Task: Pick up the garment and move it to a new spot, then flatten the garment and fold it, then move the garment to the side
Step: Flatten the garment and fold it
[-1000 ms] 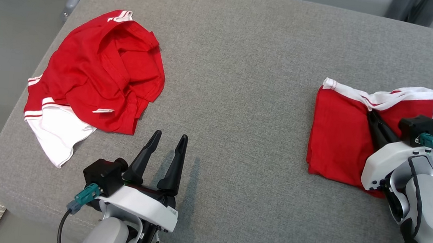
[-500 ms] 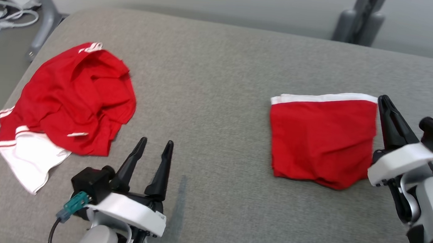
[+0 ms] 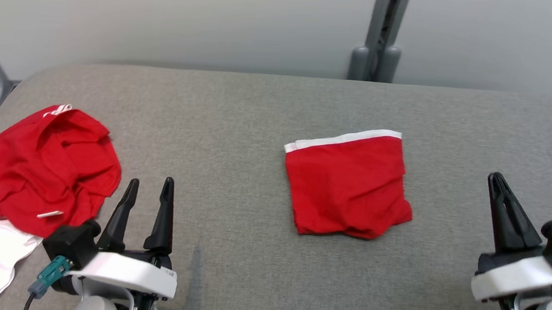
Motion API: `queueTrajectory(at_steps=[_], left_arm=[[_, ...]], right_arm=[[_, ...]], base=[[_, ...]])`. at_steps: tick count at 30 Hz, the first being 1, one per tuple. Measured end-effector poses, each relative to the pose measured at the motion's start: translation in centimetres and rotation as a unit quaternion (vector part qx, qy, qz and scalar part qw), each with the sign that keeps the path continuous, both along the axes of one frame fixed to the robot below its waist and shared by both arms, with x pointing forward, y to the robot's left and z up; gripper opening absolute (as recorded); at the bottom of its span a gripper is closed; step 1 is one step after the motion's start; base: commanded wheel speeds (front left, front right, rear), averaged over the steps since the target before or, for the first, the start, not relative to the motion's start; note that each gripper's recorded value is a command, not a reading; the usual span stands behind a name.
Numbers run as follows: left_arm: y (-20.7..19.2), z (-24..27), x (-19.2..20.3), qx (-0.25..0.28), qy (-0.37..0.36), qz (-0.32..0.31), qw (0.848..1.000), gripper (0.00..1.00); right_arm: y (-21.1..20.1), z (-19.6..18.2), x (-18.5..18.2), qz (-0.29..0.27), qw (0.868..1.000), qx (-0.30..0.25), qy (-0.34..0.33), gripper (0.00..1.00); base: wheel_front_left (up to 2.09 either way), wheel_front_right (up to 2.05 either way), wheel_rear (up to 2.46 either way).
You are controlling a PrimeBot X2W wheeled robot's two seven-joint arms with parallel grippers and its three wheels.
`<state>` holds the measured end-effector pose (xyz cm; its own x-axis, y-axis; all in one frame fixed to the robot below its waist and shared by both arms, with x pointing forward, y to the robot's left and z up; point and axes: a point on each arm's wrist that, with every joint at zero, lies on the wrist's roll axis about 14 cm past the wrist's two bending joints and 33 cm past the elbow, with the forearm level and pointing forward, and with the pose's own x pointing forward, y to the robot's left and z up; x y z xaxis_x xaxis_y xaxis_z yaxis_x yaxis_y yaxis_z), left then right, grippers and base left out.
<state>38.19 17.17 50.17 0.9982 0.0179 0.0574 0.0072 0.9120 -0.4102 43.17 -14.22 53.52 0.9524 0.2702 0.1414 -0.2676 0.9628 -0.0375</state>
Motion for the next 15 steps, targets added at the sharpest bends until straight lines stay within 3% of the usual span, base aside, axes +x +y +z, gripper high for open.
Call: queueTrajectory(at_steps=[7,8,9,15], left_arm=[[-0.2,-0.5,-0.9,0.007,0.006,-0.003,1.000,1.00],[-0.2,-0.6,-1.0,0.007,0.007,-0.003,1.000,1.00],[-0.2,-0.7,-1.1,0.008,0.008,-0.003,1.000,1.00],[-0.5,-1.0,-1.7,0.023,0.013,-0.006,1.000,1.00]], right_arm=[[-2.2,-0.3,-2.9,-0.050,0.999,0.019,0.000,0.00],[-2.3,-0.5,-3.2,-0.052,0.999,0.016,0.002,0.09],[-2.3,-0.6,-3.5,-0.052,0.999,0.009,0.003,1.00],[-2.2,-0.9,-4.0,-0.059,0.998,0.019,0.007,1.00]], base=[[0.00,0.00,0.00],[0.00,0.00,0.00],[0.00,0.00,0.00],[0.00,0.00,0.00]])
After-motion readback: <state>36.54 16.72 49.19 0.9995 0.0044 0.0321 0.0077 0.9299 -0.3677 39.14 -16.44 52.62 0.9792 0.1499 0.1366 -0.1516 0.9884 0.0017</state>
